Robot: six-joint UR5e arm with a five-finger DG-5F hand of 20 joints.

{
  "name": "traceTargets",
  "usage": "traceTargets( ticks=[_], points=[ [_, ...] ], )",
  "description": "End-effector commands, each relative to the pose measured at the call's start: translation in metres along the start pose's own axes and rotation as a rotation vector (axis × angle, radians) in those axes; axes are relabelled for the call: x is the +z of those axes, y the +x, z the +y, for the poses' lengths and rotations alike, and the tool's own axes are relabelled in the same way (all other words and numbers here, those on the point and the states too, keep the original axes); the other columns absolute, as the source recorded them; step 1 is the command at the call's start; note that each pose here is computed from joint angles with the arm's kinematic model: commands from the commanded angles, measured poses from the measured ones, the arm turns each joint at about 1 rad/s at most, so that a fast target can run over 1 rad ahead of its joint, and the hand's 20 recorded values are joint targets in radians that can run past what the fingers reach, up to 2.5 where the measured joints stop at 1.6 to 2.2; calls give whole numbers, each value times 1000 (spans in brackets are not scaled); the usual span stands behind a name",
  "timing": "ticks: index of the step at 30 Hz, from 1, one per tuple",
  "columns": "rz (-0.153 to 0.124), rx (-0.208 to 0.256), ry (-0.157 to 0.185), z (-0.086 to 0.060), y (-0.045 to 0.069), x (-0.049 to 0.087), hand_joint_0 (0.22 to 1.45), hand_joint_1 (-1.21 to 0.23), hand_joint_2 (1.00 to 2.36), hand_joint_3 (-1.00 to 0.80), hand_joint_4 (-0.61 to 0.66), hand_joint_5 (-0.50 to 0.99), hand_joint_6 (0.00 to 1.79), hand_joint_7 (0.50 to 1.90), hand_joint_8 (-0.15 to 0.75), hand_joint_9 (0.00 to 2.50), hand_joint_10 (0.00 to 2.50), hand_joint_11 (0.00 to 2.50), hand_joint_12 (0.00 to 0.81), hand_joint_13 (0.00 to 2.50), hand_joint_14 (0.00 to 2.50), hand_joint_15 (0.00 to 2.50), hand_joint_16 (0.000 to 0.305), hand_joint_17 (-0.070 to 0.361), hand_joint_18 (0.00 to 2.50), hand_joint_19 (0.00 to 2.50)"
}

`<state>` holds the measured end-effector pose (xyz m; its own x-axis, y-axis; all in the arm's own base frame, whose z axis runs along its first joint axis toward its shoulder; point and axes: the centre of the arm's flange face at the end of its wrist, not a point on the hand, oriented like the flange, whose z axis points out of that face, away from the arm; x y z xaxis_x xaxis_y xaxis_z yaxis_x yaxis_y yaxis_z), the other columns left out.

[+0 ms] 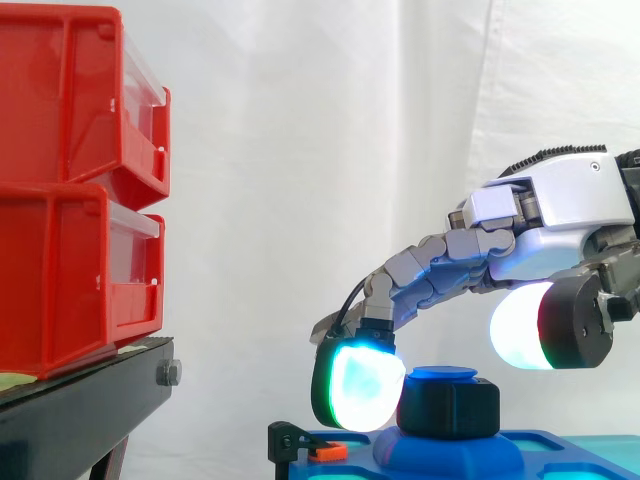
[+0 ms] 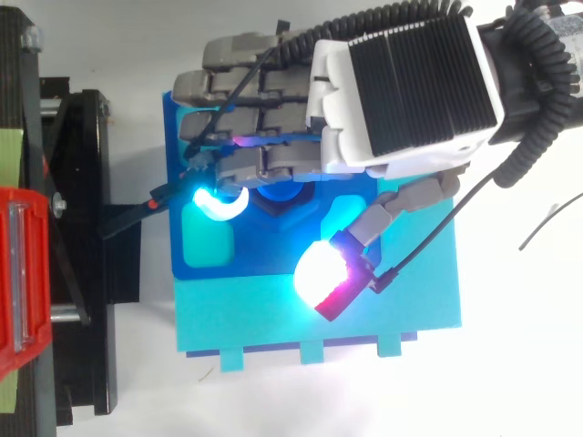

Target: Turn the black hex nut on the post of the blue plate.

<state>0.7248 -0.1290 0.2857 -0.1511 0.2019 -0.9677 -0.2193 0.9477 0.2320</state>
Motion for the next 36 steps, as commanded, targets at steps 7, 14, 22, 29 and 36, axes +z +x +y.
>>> traceTargets(
  ticks=[7, 14, 22, 29, 36],
  points=[
    [-5, -8, -3, -4, -2, -2, 463, -386, 1000, -500, 197, -182, 503, 863, 272, 343, 0, 0, 393, 172, 0, 0, 55, 124, 126, 169],
    [-5, -8, -8, -6, -2, -3, 463, -389, 1000, -500, 196, -182, 503, 863, 273, 345, 0, 0, 393, 173, 0, 0, 55, 124, 126, 168],
    [-7, -8, -13, -12, -3, -6, 465, -399, 1000, -500, 195, -183, 503, 866, 272, 344, 0, 0, 392, 175, 0, 0, 55, 123, 128, 167],
    [-10, -8, -15, -18, -5, -9, 465, -400, 1000, -500, 194, -184, 503, 860, 271, 344, 0, 0, 392, 175, 0, 0, 55, 123, 132, 164],
    [-15, -9, -22, -21, -6, -11, 464, -403, 1000, -500, 198, -184, 503, 869, 272, 341, 0, 0, 391, 175, 0, 0, 55, 124, 133, 172]
  ],
)
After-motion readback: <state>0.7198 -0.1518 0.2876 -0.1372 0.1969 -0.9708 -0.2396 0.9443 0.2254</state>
